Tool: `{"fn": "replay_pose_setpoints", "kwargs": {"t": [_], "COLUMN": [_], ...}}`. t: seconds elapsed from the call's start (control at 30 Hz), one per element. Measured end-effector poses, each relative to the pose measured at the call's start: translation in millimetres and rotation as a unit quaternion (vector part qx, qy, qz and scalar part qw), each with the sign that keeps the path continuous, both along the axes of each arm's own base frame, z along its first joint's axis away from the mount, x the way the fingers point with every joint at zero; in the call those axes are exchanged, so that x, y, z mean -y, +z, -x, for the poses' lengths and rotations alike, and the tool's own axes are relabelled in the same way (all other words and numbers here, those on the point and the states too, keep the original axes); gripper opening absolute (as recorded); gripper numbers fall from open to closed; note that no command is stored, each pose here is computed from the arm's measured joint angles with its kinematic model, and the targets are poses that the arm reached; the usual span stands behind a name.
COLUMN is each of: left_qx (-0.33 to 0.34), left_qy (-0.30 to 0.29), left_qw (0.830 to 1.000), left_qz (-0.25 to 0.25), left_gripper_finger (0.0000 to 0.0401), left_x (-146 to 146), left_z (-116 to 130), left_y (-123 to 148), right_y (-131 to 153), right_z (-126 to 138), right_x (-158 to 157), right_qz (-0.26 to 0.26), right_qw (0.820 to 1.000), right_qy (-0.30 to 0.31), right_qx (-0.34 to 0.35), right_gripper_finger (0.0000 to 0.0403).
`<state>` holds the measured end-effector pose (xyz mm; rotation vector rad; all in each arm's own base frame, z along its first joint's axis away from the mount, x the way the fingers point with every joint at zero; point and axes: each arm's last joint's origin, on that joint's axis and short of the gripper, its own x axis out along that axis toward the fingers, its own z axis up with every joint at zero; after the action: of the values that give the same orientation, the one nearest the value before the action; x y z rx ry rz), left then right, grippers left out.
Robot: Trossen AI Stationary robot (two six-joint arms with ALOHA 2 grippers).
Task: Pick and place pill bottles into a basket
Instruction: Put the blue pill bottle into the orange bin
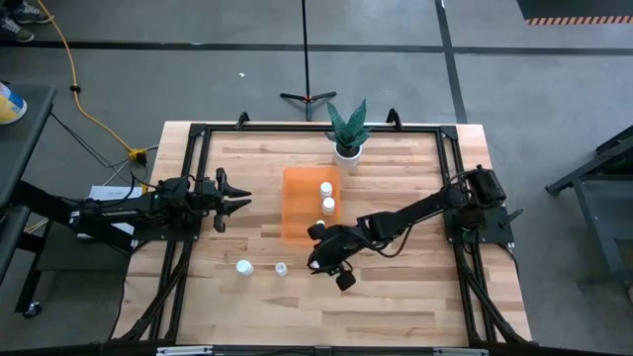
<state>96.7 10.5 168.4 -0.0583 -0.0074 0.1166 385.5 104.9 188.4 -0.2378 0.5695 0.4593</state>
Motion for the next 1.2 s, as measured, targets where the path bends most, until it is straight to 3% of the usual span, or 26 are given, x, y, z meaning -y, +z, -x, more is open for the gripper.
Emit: {"fn": "replay_pose_setpoints", "kwargs": {"t": [0.13, 0.33, 0.47, 0.73, 1.2], "left_qx": [0.000, 0.000, 0.000, 0.000, 0.000], "left_qy": [0.000, 0.000, 0.000, 0.000, 0.000], "left_qw": [1.000, 1.000, 1.000, 1.000, 1.000], "left_qz": [0.000, 0.000, 0.000, 0.000, 0.000], "left_gripper_finger": [0.0133, 0.0133, 0.0133, 0.0133, 0.0133], "left_x": [0.0, 0.0, 0.0, 0.0, 0.0], "left_z": [0.0, 0.0, 0.0, 0.0, 0.0], "left_y": [0.0, 0.0, 0.0, 0.0, 0.0], "right_y": [-2.7, -10.3, -12.3, -30.3, -45.6], "right_z": [1.4, 5.9, 6.2, 3.0, 1.4], "right_x": [0.8, 1.8, 1.7, 2.7, 2.3], "right_qz": [-0.003, 0.001, 0.003, 0.026, 0.023], "right_qw": [1.000, 0.999, 0.999, 0.997, 0.995], "right_qy": [-0.010, -0.019, -0.021, -0.039, -0.047], "right_qx": [-0.008, -0.030, -0.036, -0.056, -0.082], "right_gripper_finger": [0.0147, 0.0233, 0.0262, 0.0262, 0.0262]}}
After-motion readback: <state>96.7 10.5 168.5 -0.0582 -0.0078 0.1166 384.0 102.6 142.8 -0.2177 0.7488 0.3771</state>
